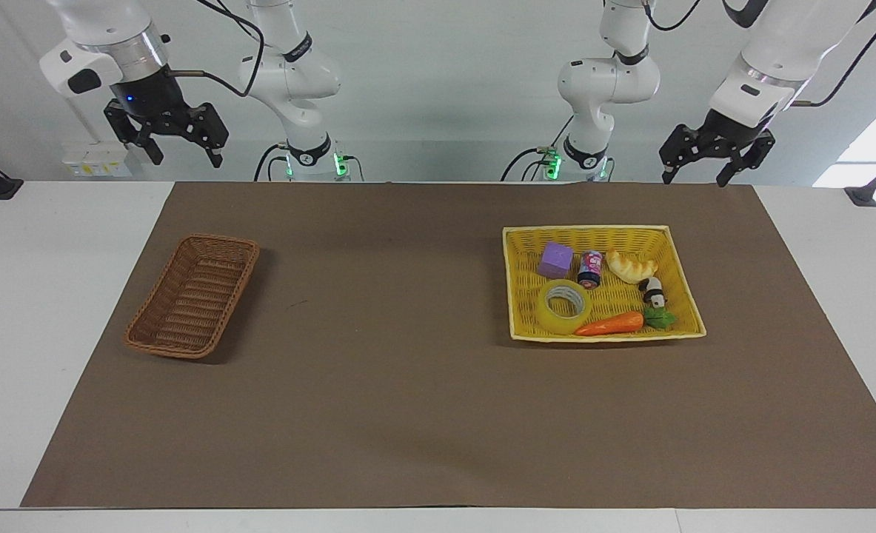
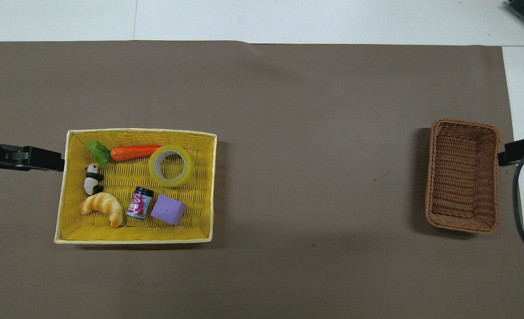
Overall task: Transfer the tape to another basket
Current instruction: 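Reach the left gripper down onto the tape roll in the yellow basket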
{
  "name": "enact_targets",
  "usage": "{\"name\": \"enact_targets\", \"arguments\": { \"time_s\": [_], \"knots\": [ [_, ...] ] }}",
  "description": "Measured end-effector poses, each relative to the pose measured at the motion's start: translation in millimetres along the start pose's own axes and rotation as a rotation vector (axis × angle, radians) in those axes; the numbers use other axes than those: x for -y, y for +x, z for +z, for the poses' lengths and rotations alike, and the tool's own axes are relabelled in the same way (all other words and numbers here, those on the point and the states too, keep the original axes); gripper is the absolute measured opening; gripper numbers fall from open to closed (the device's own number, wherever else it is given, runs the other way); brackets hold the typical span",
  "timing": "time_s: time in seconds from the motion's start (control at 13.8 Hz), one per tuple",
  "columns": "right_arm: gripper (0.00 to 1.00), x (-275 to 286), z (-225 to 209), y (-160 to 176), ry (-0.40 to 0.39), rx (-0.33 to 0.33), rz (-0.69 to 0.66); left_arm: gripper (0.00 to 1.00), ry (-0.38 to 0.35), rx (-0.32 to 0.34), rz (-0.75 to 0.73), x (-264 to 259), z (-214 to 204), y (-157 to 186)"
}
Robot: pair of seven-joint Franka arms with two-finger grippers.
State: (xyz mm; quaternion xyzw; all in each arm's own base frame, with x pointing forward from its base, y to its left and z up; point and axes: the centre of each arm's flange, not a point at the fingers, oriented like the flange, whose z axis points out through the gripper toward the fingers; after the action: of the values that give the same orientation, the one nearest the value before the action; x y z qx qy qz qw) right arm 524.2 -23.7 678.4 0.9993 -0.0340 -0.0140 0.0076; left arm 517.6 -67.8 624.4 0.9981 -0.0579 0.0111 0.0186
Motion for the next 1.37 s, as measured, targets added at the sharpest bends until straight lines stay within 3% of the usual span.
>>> {"name": "enact_targets", "arguments": {
  "time_s": [0.72, 1.16, 1.37],
  "knots": [
    [1.00, 0, 0, 0, 0.000, 0.000, 0.000, 1.00, -0.007, -0.050, 0.031, -41, 105, 25],
    [1.00, 1, 2, 5, 0.001, -0.029, -0.001, 1.00, -0.018, -0.064, -0.061, -75, 231, 51],
    [1.00, 0, 16, 10, 0.001, -0.029, 0.000, 1.00, -0.016, -0.034, -0.067, -90, 276, 57]
  ]
}}
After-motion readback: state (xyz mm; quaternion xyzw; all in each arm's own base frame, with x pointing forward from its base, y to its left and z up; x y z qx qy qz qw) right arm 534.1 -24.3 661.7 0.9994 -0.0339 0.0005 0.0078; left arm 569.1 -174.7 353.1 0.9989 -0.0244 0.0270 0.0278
